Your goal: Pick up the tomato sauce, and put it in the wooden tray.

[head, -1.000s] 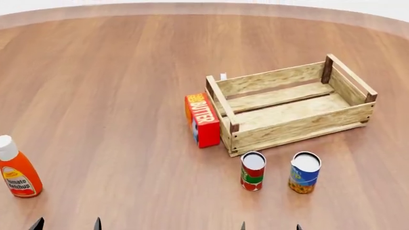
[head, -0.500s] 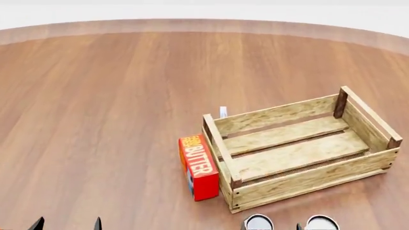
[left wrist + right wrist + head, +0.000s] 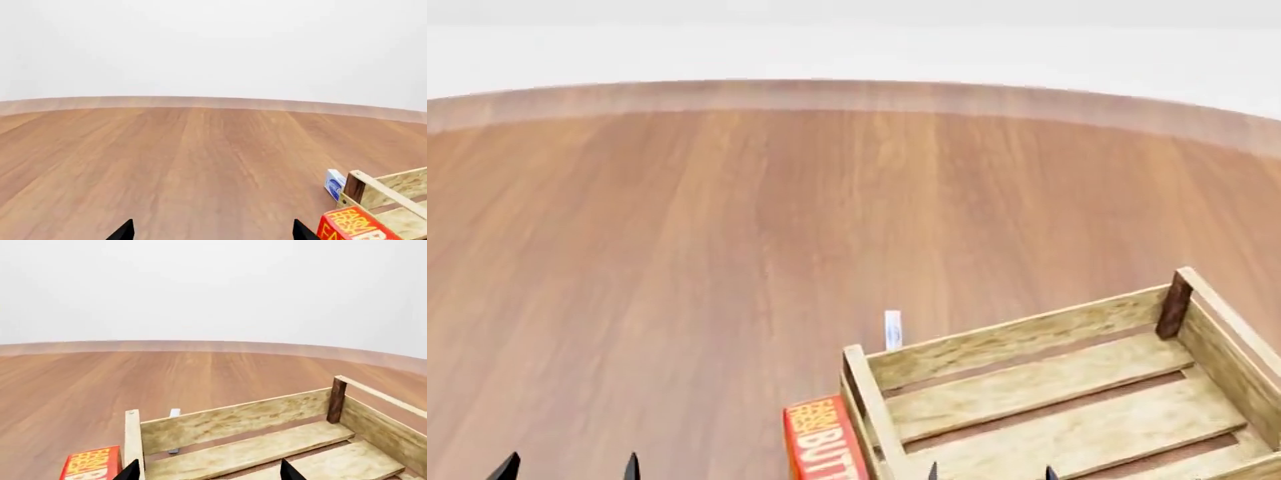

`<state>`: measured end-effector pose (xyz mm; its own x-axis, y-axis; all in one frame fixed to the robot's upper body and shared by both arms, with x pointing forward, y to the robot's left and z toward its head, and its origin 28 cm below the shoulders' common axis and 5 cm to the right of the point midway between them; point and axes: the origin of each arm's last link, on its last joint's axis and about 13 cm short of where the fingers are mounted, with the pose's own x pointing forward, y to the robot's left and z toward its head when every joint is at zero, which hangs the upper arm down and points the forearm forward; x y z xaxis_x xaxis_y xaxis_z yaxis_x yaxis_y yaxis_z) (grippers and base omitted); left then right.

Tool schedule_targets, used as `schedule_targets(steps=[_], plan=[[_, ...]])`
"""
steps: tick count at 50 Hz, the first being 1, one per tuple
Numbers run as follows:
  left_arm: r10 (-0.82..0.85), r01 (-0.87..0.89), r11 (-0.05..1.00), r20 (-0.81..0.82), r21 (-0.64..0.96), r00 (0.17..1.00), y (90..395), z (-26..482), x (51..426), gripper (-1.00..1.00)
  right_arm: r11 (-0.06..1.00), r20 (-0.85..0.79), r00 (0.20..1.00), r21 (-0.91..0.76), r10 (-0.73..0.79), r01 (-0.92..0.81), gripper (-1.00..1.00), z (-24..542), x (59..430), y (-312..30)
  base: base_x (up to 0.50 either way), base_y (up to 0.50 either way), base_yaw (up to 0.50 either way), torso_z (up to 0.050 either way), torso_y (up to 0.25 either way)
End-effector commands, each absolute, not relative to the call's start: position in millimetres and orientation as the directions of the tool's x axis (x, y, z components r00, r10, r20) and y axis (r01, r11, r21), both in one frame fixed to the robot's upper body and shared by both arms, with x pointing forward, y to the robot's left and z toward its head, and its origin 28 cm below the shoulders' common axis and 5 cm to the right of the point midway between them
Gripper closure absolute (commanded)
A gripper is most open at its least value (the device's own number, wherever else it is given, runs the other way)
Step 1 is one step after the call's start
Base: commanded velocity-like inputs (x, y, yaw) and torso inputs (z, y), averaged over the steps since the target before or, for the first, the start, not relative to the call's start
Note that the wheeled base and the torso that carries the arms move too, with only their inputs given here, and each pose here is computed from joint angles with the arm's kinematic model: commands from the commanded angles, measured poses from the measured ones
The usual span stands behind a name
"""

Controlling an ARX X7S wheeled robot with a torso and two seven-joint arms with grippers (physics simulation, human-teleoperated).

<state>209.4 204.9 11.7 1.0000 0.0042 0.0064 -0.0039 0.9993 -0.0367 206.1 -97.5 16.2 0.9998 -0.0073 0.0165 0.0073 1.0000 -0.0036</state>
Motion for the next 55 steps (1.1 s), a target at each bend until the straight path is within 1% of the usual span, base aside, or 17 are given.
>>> schedule_targets(steps=[1,5,22,26,32,34,42,55], plan=[[0.004,-0.004,0.999,0.005,-0.037,1.000,205.4,11.0,209.6,-1.00,1.000,0.016,1.000,-0.009,-0.005,0.005,-1.00,16.0,205.6,-96.9,0.36,0.00,0.00,0.000,0.000],[0.004,-0.004,0.999,0.006,-0.036,1.000,205.3,11.0,209.3,-1.00,1.000,0.019,1.000,-0.006,-0.003,0.003,-1.00,16.7,204.8,-96.9,0.22,0.00,0.00,0.000,0.000],[0.004,-0.004,0.999,0.006,-0.037,1.000,205.4,11.5,209.2,-1.00,1.000,0.020,1.000,-0.013,-0.015,0.015,-1.00,15.1,205.9,-96.7,0.00,0.00,0.00,0.000,0.000],[0.006,-0.005,0.999,0.003,-0.042,1.000,205.5,11.6,209.4,-1.00,1.000,0.039,0.999,-0.024,-0.019,0.020,-1.00,18.8,201.4,-95.4,0.00,0.00,0.00,0.000,0.000],[0.008,-0.008,0.999,0.003,-0.047,1.000,205.7,11.9,209.3,-1.00,1.000,0.093,0.996,-0.025,-0.012,0.015,-1.00,32.6,178.8,-93.1,0.00,0.00,0.00,0.000,0.000],[0.008,-0.008,0.999,0.002,-0.047,1.000,205.7,11.8,209.5,-1.00,0.998,0.106,0.994,-0.033,-0.041,0.044,-1.00,33.2,173.3,-94.2,0.00,0.00,0.00,0.000,0.000],[0.007,-0.007,0.999,0.002,-0.047,1.000,206.0,12.0,209.9,-1.00,0.998,0.139,0.989,-0.026,-0.056,0.060,-1.00,37.9,126.2,-101.5,0.00,0.00,0.00,0.000,0.000],[0.009,-0.009,0.999,0.002,-0.047,1.000,206.0,12.4,209.4,-1.00,0.997,0.170,0.983,-0.022,-0.074,0.078,-1.00,41.1,81.2,-102.6,0.00,0.00,0.00,0.000,0.000]])
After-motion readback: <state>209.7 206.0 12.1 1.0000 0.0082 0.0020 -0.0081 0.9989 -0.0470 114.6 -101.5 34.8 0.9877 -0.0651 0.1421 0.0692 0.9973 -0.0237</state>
